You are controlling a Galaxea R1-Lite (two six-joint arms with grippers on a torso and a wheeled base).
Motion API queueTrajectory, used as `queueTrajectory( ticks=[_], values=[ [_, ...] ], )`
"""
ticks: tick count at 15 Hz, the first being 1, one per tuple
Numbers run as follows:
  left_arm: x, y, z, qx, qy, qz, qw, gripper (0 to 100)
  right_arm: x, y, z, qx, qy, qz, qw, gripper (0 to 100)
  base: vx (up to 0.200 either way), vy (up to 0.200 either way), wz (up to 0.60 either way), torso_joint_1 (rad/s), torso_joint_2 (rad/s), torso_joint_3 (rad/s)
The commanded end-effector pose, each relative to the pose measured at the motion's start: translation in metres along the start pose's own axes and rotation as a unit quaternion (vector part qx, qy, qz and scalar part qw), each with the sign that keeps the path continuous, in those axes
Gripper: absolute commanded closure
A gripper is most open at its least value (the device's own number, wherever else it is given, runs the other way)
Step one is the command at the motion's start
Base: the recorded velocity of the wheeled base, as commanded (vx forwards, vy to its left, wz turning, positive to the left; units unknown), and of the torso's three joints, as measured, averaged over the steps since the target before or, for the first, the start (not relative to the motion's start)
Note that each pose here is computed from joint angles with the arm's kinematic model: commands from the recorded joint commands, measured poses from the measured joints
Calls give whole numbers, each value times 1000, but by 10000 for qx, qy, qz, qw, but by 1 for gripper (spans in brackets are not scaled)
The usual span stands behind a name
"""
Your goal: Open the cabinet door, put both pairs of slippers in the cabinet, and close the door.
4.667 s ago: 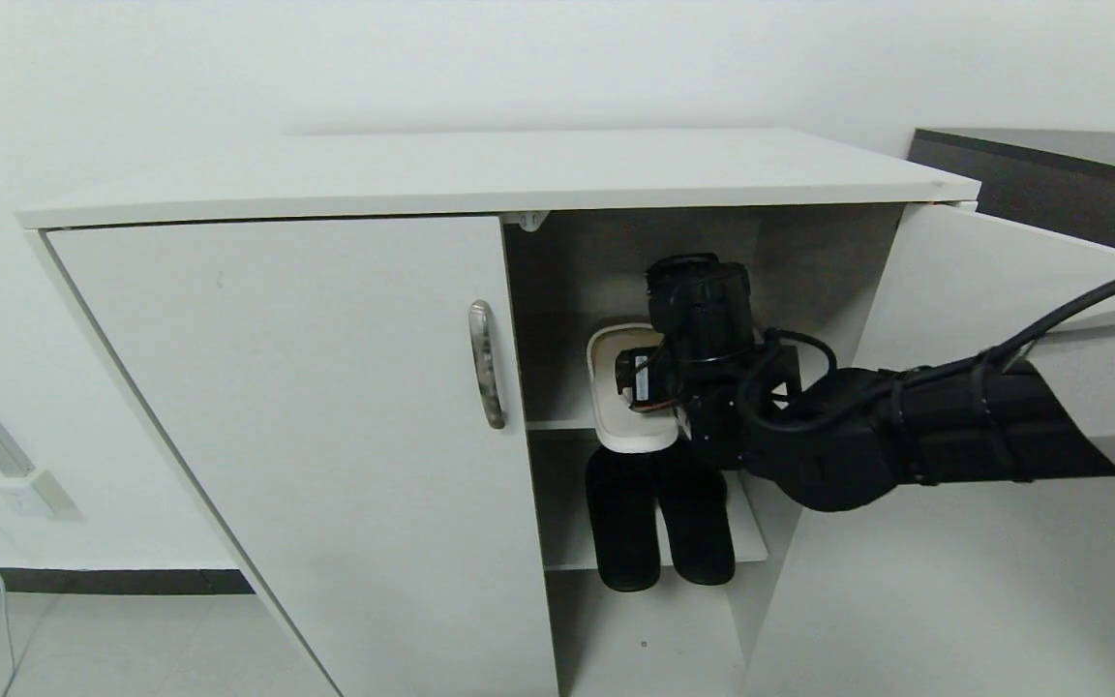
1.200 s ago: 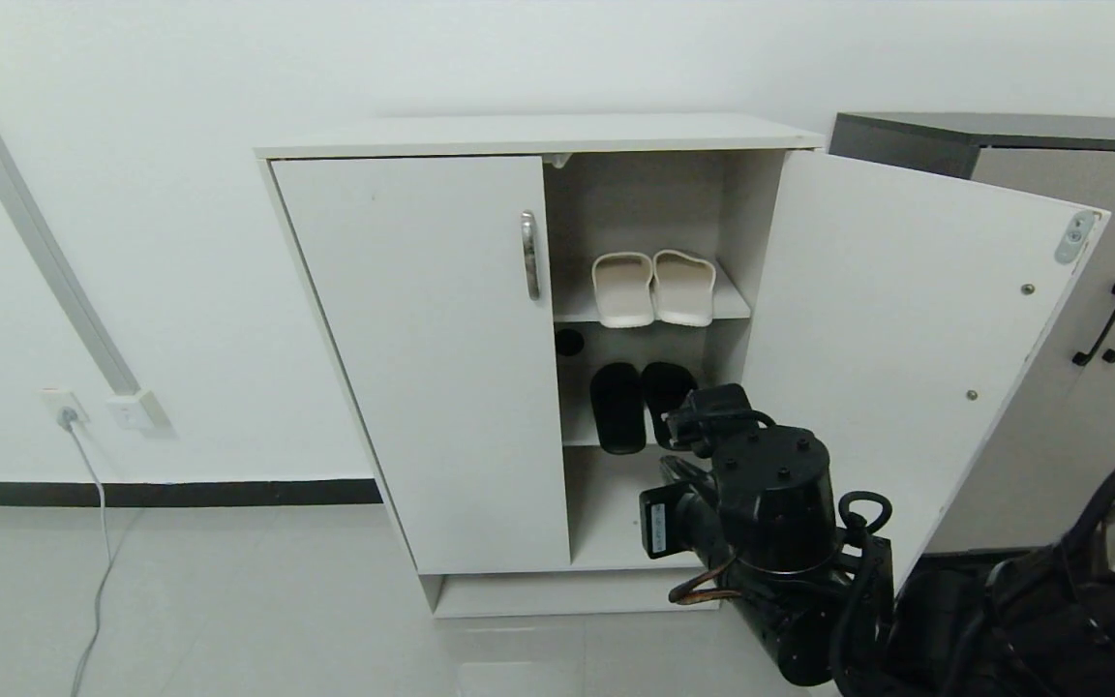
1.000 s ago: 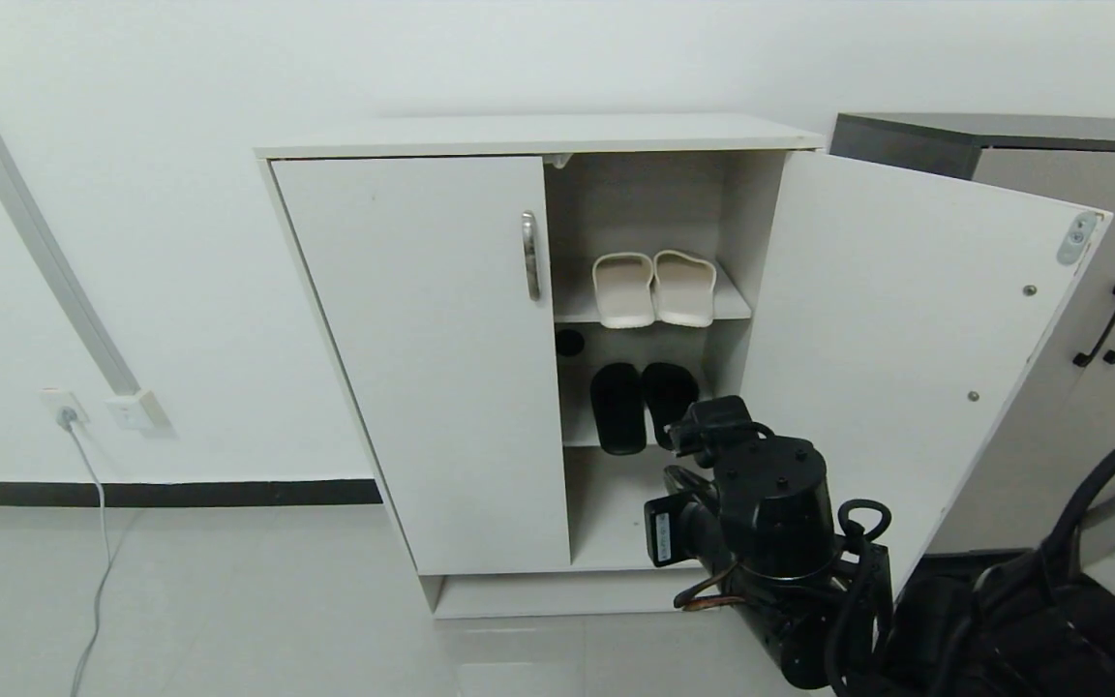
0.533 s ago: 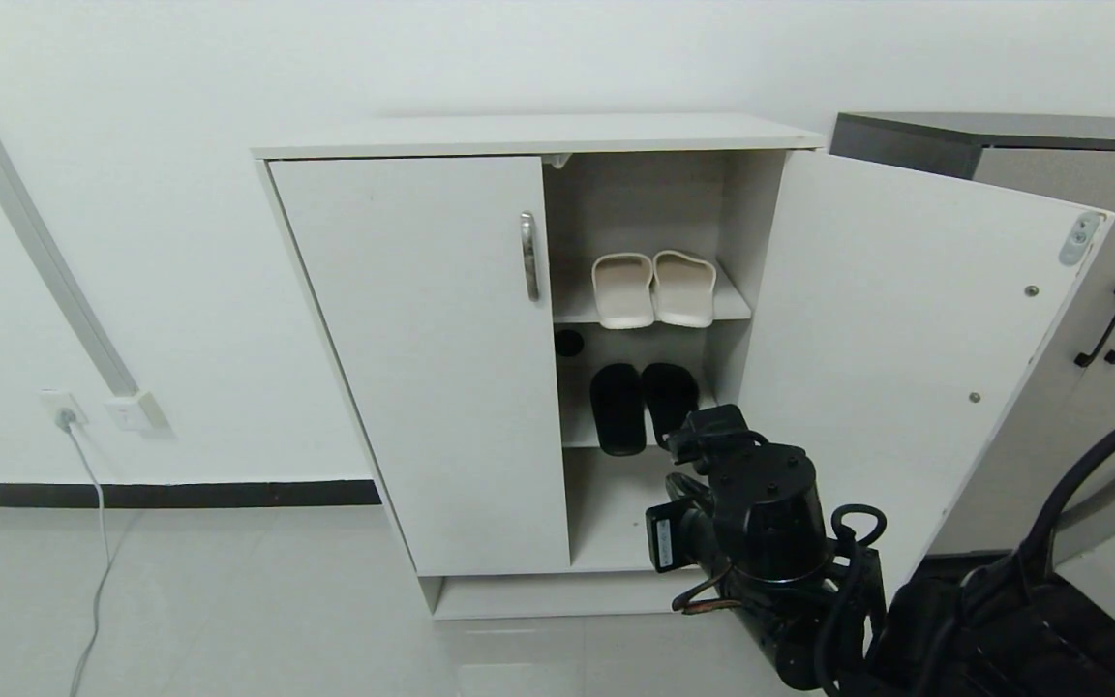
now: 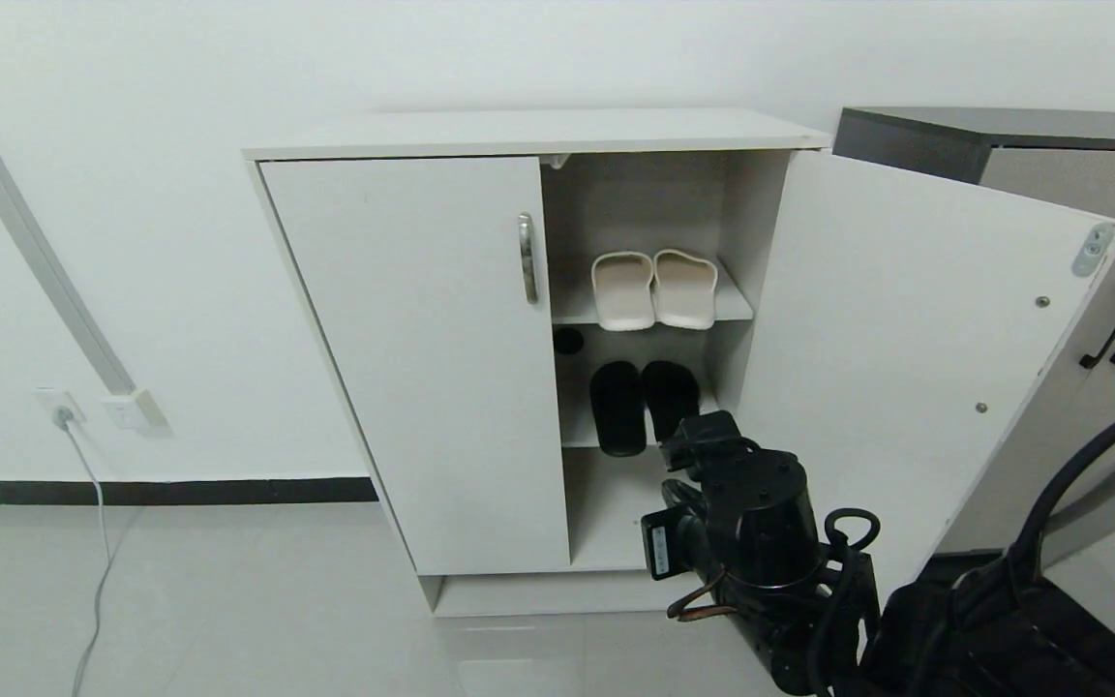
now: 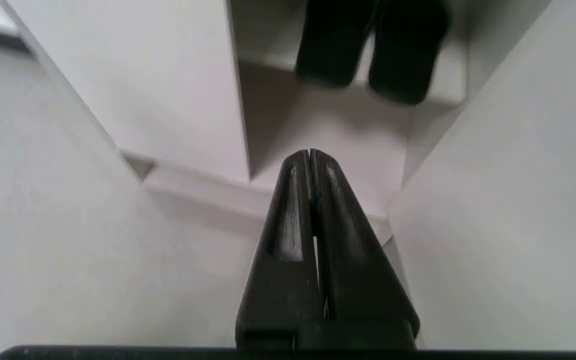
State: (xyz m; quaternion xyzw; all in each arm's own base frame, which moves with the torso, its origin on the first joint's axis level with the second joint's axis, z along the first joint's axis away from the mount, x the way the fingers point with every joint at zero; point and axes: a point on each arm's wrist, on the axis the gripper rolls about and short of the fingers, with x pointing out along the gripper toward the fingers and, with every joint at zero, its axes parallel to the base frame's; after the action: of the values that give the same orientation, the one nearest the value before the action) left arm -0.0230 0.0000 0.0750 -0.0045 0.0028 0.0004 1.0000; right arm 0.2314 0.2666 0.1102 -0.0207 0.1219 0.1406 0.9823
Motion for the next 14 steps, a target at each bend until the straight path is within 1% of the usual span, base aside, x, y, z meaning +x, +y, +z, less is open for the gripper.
queueTrajectory(
  ticks=[1,5,10,14],
  values=[
    [0,0,0,-1,-5,3,10000,100,0,0,0,14,-19,-2,10000,100,0,0,0,32,-466,-359],
    [0,0,0,-1,-5,3,10000,100,0,0,0,6,-20,-9,10000,100,0,0,0,60,-476,-363],
    [0,0,0,-1,-5,3,10000,100,0,0,-1,-30,-1,-12,10000,100,0,0,0,120,-464,-345],
    [0,0,0,-1,-5,-4,10000,100,0,0,-1,-38,-1,-12,10000,100,0,0,0,159,-481,-325]
  ],
)
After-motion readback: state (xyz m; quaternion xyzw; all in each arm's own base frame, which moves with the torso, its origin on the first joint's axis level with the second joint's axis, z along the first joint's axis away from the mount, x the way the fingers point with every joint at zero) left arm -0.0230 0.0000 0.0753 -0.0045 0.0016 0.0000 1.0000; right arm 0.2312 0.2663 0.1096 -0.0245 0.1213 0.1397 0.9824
